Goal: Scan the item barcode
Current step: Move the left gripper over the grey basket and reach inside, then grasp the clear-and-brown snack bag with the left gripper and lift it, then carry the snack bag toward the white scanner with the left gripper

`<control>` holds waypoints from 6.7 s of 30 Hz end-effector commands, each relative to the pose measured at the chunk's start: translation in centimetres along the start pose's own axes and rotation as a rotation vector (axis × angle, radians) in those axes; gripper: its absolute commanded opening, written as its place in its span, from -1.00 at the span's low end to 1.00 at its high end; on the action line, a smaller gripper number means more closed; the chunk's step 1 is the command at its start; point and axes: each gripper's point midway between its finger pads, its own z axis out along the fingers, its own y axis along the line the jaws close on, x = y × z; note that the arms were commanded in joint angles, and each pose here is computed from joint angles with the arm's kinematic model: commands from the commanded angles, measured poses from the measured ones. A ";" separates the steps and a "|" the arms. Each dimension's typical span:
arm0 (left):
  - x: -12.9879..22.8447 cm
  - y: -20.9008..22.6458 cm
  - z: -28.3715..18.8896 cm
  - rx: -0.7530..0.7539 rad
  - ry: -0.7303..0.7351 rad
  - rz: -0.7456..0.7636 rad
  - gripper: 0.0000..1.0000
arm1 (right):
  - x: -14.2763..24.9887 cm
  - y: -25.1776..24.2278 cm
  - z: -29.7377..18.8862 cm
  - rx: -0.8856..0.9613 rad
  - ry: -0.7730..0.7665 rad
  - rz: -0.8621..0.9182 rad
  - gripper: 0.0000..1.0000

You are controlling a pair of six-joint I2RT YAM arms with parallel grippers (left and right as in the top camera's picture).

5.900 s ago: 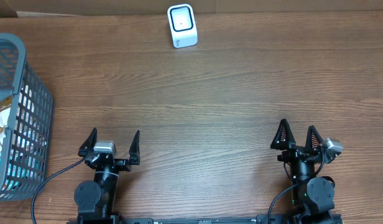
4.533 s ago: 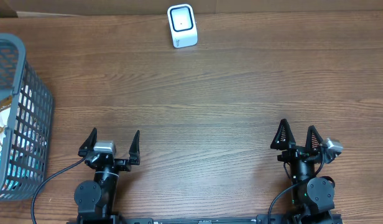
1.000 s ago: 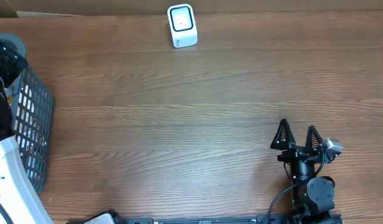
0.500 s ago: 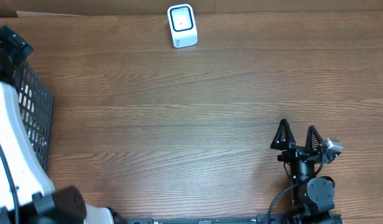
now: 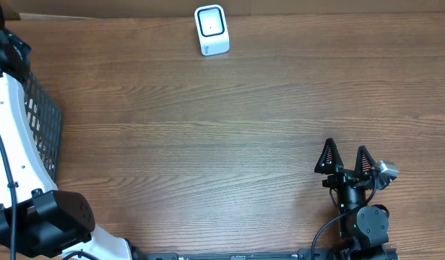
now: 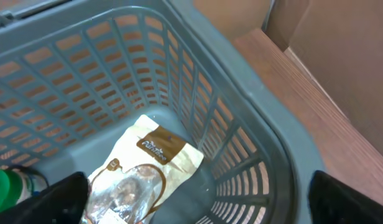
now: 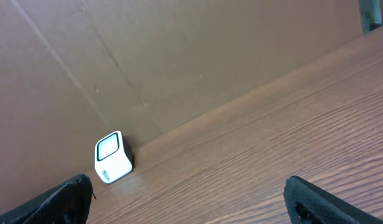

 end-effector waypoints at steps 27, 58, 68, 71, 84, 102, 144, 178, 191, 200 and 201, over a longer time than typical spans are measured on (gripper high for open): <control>2.3 2.9 1.3 -0.127 0.101 -0.202 0.52 | 0.1 0.0 0.0 -0.005 -0.003 -0.003 1.00; 5.2 1.5 4.7 -0.101 0.215 -0.186 0.93 | 0.1 0.0 0.0 -0.005 -0.003 -0.003 1.00; 5.2 -1.5 4.2 -0.019 0.198 -0.178 0.89 | 0.1 0.0 0.0 -0.005 -0.003 -0.003 1.00; 5.3 -2.6 3.8 0.008 0.187 -0.133 0.86 | 0.1 0.0 0.0 -0.005 -0.003 -0.003 1.00; 5.3 -2.2 3.7 0.003 0.186 0.035 0.79 | 0.1 0.0 0.0 -0.005 -0.003 -0.003 1.00; 6.6 6.7 7.5 -0.070 0.365 -0.078 0.77 | 0.1 0.0 0.0 -0.005 -0.003 -0.003 1.00; 21.0 8.4 16.7 0.128 0.485 0.207 0.83 | 0.1 0.0 0.0 -0.005 -0.003 -0.003 1.00; 17.5 10.0 16.8 0.094 0.488 0.150 -0.92 | 0.1 0.0 0.0 -0.005 -0.003 -0.003 1.00; -0.1 9.2 2.2 0.172 0.130 -0.120 -0.92 | 0.1 0.0 0.0 -0.005 -0.003 -0.003 1.00; -4.2 2.4 -18.0 0.800 -0.094 -0.093 -0.92 | 0.1 0.0 0.0 -0.005 -0.003 -0.003 1.00; -3.3 1.3 -19.9 0.872 -0.077 -0.066 -0.92 | 0.1 0.0 0.0 -0.005 -0.004 -0.003 1.00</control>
